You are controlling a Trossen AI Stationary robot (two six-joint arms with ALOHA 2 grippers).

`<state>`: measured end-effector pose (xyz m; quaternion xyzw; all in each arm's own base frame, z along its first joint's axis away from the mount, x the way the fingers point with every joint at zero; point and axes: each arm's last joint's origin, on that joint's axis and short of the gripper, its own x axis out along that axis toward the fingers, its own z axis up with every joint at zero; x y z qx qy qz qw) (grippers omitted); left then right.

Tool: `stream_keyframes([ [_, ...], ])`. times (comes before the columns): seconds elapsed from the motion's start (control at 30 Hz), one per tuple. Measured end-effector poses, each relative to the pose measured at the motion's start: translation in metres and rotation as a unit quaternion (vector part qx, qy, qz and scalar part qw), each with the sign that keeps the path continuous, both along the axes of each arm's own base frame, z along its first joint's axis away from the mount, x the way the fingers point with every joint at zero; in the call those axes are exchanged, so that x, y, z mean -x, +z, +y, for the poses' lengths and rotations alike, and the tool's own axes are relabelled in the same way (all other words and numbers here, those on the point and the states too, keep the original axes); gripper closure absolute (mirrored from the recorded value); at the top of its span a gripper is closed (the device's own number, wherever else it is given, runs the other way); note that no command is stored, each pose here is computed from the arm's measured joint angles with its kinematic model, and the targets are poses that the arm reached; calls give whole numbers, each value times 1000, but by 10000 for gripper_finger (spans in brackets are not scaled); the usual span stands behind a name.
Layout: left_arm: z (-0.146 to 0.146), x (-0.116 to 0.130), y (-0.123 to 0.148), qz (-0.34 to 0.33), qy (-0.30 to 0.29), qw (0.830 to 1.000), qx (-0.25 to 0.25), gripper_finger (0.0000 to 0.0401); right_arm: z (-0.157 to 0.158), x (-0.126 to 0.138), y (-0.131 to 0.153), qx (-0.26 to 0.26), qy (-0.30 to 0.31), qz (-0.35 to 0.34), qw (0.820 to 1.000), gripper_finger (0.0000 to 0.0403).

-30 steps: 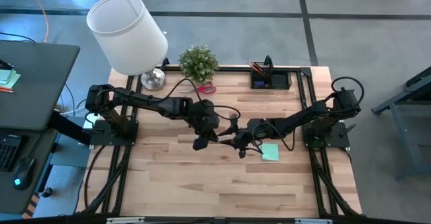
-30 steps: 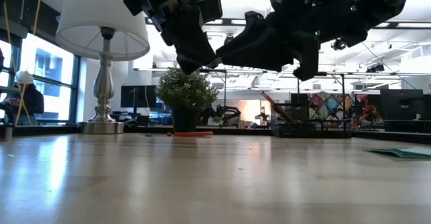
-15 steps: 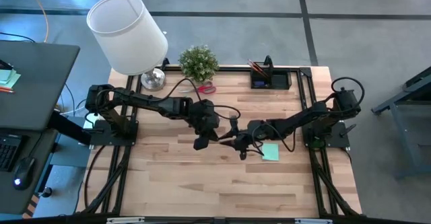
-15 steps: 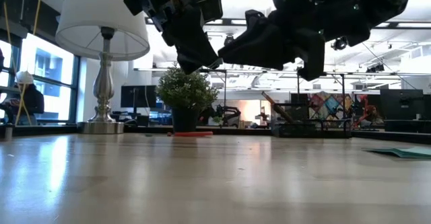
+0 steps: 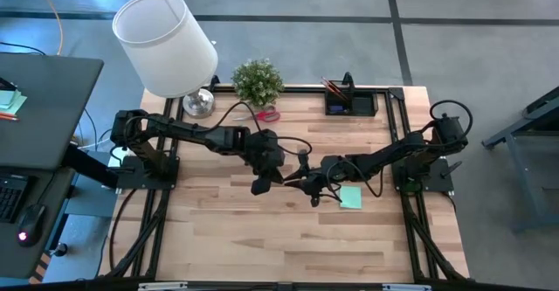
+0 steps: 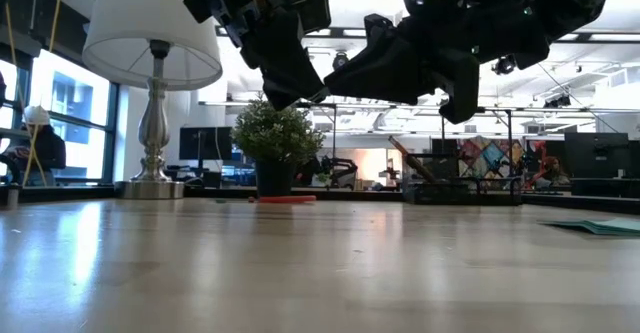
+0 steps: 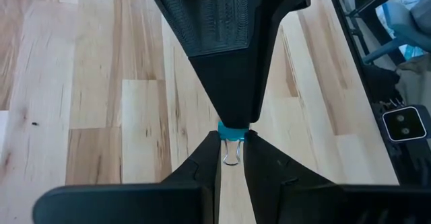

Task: Pick and place office supplies into organizer
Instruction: Put the bottom light blue binder clip in the black desk organizer

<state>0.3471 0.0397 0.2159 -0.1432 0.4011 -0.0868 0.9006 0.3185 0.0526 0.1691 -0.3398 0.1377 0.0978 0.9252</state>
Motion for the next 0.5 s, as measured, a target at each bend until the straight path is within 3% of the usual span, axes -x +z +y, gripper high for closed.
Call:
stream_keyframes([
  [0.23,0,-2,1,-8,8,1000,8,366,-1,0,0,21,-4,-2,1000,344],
  [0.5,-1,-2,2,-14,2,1000,21,366,0,0,2,24,-3,-10,1000,371],
])
